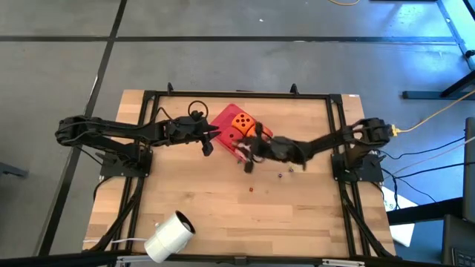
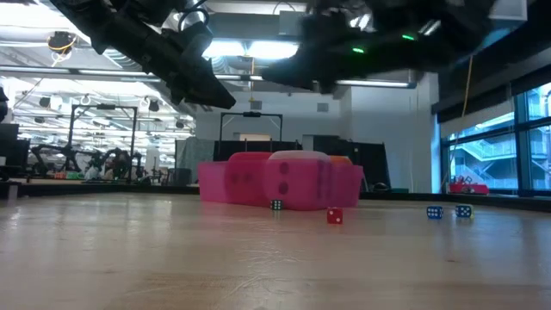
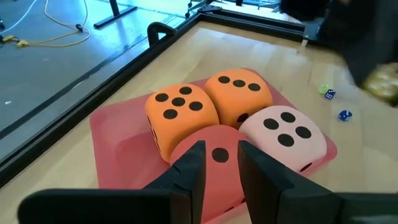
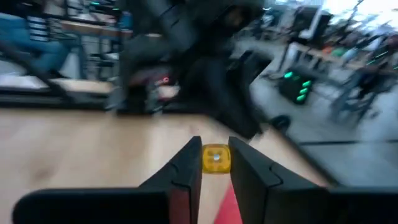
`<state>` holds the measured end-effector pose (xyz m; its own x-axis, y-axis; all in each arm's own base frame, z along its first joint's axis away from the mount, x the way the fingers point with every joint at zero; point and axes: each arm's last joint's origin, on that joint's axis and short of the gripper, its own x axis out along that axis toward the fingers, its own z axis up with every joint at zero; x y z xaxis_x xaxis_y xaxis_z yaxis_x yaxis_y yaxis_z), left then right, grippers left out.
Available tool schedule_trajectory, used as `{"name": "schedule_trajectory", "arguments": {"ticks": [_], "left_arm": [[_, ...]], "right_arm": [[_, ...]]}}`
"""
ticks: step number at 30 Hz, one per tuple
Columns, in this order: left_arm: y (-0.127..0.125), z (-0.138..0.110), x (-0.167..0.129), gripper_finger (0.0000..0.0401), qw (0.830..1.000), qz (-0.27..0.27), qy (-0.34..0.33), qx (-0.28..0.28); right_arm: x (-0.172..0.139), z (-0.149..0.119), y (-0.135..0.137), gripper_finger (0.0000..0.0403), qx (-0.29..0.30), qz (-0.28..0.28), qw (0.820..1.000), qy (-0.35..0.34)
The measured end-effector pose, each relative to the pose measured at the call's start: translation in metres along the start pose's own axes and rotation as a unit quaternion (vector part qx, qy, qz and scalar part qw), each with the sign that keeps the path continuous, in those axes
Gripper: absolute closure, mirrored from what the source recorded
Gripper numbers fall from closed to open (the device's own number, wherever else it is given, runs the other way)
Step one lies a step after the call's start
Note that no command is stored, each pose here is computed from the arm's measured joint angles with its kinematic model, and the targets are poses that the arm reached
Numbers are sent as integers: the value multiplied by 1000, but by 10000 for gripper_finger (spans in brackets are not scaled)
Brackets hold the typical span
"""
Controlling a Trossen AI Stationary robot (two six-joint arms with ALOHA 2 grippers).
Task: Pick & Place Dice
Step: Put the small yellow die into the red bin
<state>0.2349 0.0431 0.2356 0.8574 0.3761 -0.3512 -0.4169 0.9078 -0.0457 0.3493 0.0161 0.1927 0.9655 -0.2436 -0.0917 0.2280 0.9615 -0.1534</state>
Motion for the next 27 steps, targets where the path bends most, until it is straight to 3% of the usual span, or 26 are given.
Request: {"name": "schedule_trajectory", "arguments": {"ticks": [3,7,11,15,22,27], "left_arm": [[0,2,0,315,1000,5,-13,7],[2,7,-3,317,998,40,-37,12],[9,5,-10,325,992,122,-21,27],[15,1,-16,336,978,206,-1,41],[14,0,-17,350,982,183,9,43],[14,1,-17,356,983,181,7,42]], "right_arm": [[34,13,-19,335,-25,-24,999,34],[70,10,-48,346,-29,-51,985,160],[90,-2,-70,339,-4,-74,967,242],[109,-19,-89,331,13,-87,961,263],[125,-40,-108,328,79,-17,957,280],[127,-37,-106,301,50,-9,960,276]]}}
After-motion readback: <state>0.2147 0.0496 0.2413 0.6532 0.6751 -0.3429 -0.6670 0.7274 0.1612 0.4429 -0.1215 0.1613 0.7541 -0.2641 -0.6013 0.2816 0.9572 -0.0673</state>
